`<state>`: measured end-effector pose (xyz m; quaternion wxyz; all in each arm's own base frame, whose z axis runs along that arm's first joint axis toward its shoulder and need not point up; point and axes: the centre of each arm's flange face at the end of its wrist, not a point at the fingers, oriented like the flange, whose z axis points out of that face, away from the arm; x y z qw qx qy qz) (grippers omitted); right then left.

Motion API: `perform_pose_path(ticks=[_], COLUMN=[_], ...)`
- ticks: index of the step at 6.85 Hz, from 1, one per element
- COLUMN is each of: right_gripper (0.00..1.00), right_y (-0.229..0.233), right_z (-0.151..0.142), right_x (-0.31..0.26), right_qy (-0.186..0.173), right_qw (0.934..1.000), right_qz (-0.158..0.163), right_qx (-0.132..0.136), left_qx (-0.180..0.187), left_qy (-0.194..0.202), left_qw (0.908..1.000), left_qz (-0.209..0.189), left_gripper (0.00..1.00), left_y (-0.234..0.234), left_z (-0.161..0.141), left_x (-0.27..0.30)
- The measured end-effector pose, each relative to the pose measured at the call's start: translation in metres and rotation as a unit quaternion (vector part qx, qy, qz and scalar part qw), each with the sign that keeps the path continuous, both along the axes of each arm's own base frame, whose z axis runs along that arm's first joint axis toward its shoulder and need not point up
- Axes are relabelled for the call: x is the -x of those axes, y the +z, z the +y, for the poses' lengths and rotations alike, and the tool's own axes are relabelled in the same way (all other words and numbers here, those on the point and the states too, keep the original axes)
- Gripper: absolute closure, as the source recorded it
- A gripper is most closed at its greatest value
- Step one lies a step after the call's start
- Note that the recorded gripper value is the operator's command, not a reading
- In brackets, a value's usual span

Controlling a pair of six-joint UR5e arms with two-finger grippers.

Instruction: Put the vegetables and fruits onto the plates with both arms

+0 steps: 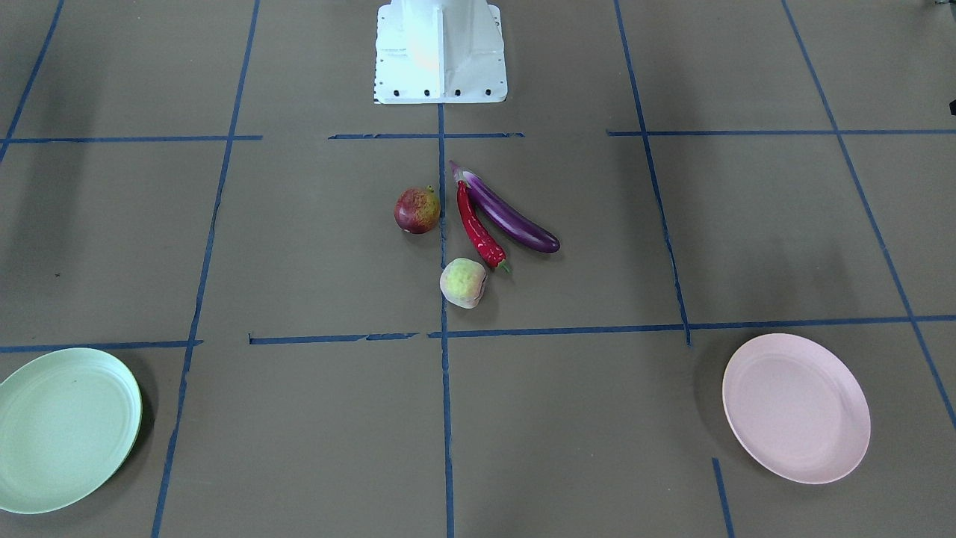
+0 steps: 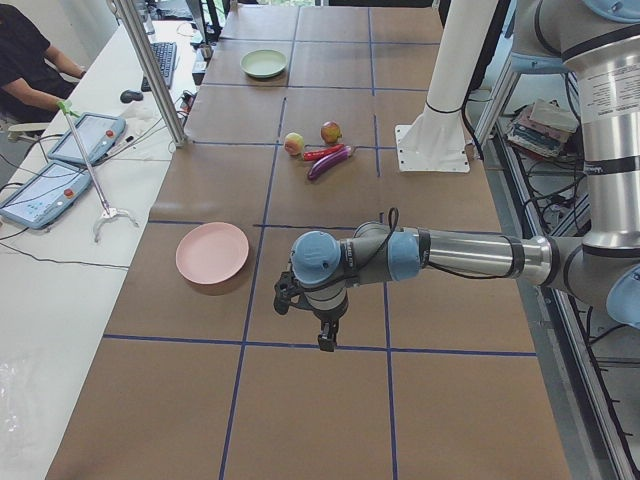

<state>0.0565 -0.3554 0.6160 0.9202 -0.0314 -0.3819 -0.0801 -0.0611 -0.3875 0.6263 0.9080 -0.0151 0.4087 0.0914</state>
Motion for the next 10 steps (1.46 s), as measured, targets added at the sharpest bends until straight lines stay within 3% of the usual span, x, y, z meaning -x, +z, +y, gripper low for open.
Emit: perform_pose_path(ticks=[2, 8, 10], right_gripper=[0.00, 0.00, 0.00], right_y=[0.000, -0.002, -0.010], right_z=[-0.002, -0.006, -0.010], right_x=[0.001, 0.002, 0.007], right_qy=[-0.001, 0.000, 0.005], right_qw=[0.9999, 0.9998, 0.9989], right_qz=[0.000, -0.006, -0.028], right_qx=[-0.012, -0.021, -0.037], left_qx=[-0.018, -0.002, -0.009], left_qy=[0.007, 0.010, 0.010], left_qw=[0.9998, 1.0000, 0.9999], left_qz=[-0.003, 0.000, 0.003], left_gripper=[0.00, 0.00, 0.00], left_y=[-0.011, 0.008, 0.005], left_z=[-0.013, 0.001, 0.006], left_x=[-0.002, -0.004, -0.004])
